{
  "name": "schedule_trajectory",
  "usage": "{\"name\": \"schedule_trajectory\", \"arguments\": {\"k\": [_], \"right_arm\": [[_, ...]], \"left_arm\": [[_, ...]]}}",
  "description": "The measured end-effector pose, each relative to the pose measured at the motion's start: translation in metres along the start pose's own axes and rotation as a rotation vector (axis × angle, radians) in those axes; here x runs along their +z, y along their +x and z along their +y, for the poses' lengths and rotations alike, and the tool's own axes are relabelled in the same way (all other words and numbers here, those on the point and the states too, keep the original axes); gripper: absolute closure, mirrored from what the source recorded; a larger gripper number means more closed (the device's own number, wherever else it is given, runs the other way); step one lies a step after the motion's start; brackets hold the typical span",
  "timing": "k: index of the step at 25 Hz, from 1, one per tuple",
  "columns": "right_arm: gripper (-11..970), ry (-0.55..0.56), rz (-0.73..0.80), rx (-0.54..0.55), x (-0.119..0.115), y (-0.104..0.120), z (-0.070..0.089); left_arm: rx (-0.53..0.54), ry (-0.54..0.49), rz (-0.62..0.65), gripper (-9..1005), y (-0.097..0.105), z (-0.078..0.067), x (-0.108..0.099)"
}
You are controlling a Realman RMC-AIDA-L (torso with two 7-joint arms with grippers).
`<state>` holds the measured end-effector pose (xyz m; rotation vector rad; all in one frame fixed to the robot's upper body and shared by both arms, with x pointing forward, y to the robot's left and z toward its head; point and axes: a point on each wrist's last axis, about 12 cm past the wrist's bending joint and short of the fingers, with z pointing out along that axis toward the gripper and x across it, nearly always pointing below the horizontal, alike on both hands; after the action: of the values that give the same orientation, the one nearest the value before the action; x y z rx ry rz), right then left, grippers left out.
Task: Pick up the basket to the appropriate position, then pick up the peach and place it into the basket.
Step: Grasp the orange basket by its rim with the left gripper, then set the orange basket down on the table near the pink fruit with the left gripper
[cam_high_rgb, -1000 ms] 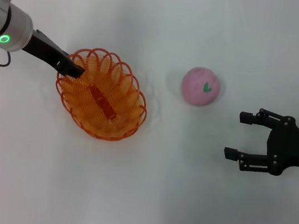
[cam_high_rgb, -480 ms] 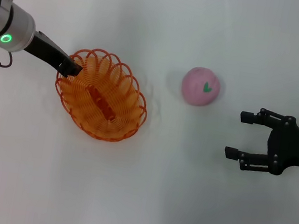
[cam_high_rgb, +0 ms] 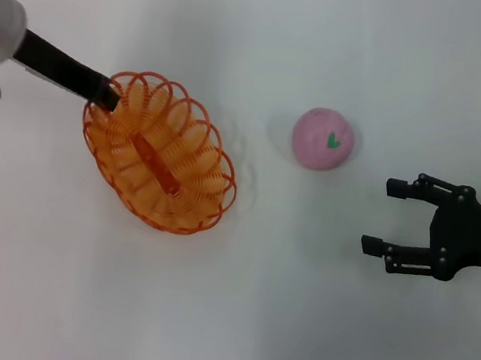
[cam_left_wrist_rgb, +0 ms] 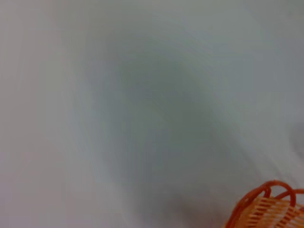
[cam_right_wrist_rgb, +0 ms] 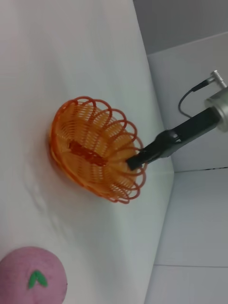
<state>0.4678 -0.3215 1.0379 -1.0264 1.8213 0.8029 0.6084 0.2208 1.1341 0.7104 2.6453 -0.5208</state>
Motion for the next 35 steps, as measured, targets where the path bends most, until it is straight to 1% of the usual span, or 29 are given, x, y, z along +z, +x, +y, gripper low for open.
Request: {"name": "schedule_trajectory", "arguments": {"k": [3,8,9,10,12,13,20,24,30,35], "right_arm": [[13,0.002,0.000,0.000,0.000,0.000,0.000],[13,0.003,0.001,0.000,0.000,0.000,0.000],[13,0.003,0.001,0.000,0.000,0.000,0.000],[13,0.003,0.001,0.001,0.000,0.000,0.000],[13,0.003,0.001,0.001,0.000,0.000,0.000],[13,0.003,0.001,0.001,0.000,0.000,0.000],[13,0.003,-0.001,0.003,0.001,0.000,0.000],[13,0.003,-0.002,0.002,0.002,-0.001,0.000],[13,-0.001,-0.005,0.000,0.004,-0.002,0.000],[13,-0.003,-0.006,-0.003,0.005,-0.003,-0.001]], "left_arm": [[-0.071,0.052,-0.017,890,0.003,0.008,-0.012],[-0.151,0.136,-0.020,926,0.011,0.012,-0.024],[-0.189,0.169,-0.027,926,0.014,0.013,-0.027],[-0.207,0.184,-0.033,926,0.016,0.014,-0.029],[-0.207,0.184,-0.033,927,0.016,0.014,-0.029],[-0.256,0.214,-0.058,927,0.024,0.015,-0.030],[-0.321,0.220,-0.072,926,0.041,0.012,-0.025],[-0.397,0.250,-0.085,926,0.054,0.014,-0.020],[-0.539,0.296,-0.130,927,0.080,0.020,-0.012],[-0.610,0.301,-0.170,927,0.096,0.023,-0.010]]}}
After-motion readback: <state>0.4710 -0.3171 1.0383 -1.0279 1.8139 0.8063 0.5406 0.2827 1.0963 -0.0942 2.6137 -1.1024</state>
